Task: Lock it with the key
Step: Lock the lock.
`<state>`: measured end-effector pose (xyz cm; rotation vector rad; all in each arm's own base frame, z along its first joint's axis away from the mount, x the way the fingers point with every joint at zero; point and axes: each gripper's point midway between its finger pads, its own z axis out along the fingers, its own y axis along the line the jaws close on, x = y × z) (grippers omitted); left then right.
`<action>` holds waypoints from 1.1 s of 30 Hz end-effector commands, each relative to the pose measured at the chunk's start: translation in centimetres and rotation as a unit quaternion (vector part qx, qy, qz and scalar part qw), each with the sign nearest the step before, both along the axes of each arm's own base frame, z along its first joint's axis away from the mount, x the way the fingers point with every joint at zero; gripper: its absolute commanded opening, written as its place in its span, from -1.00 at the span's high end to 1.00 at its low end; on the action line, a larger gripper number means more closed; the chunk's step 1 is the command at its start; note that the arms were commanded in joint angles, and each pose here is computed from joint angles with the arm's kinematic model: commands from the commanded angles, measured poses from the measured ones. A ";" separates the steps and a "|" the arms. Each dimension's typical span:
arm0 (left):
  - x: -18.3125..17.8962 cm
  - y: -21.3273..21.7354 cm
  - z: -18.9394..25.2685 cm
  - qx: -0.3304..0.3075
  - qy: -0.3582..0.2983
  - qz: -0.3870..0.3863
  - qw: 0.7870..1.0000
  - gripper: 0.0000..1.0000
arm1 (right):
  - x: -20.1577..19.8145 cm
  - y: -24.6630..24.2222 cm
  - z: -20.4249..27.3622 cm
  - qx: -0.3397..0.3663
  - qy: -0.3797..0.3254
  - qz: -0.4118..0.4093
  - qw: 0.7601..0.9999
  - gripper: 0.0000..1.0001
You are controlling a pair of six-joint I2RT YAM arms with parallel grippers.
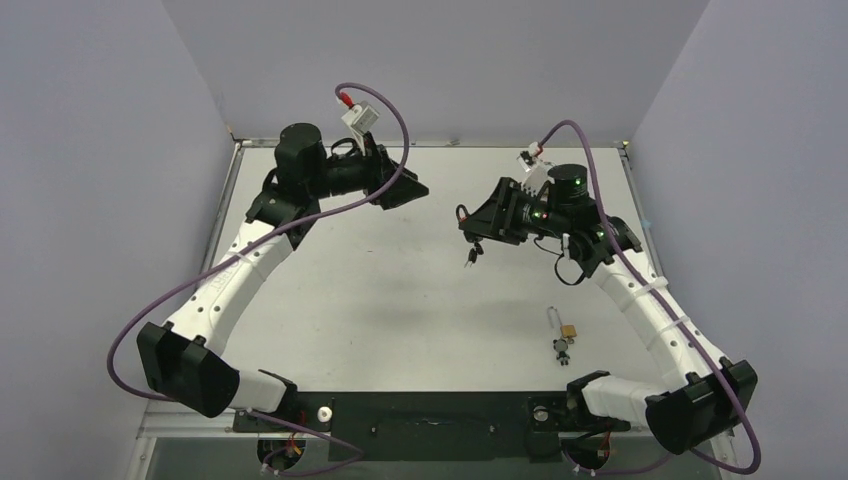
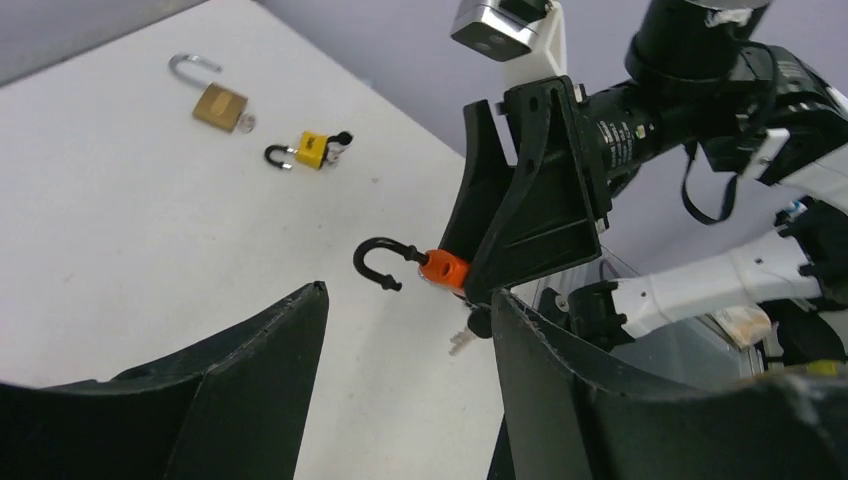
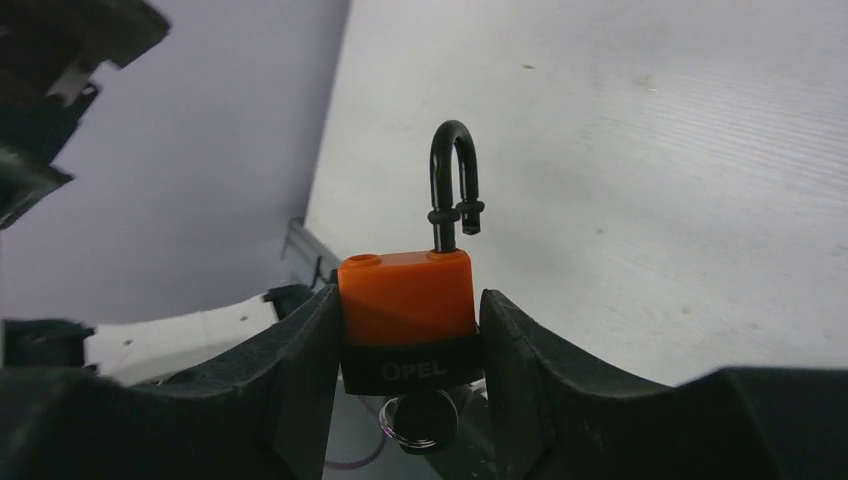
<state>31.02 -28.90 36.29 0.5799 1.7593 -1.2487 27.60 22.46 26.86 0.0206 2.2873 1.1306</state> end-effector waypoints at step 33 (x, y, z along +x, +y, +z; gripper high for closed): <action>-11.0 0.8 8.2 -0.103 -0.093 -0.244 0.960 0.18 | -9.6 6.7 17.0 0.192 -0.170 0.212 0.943 1.00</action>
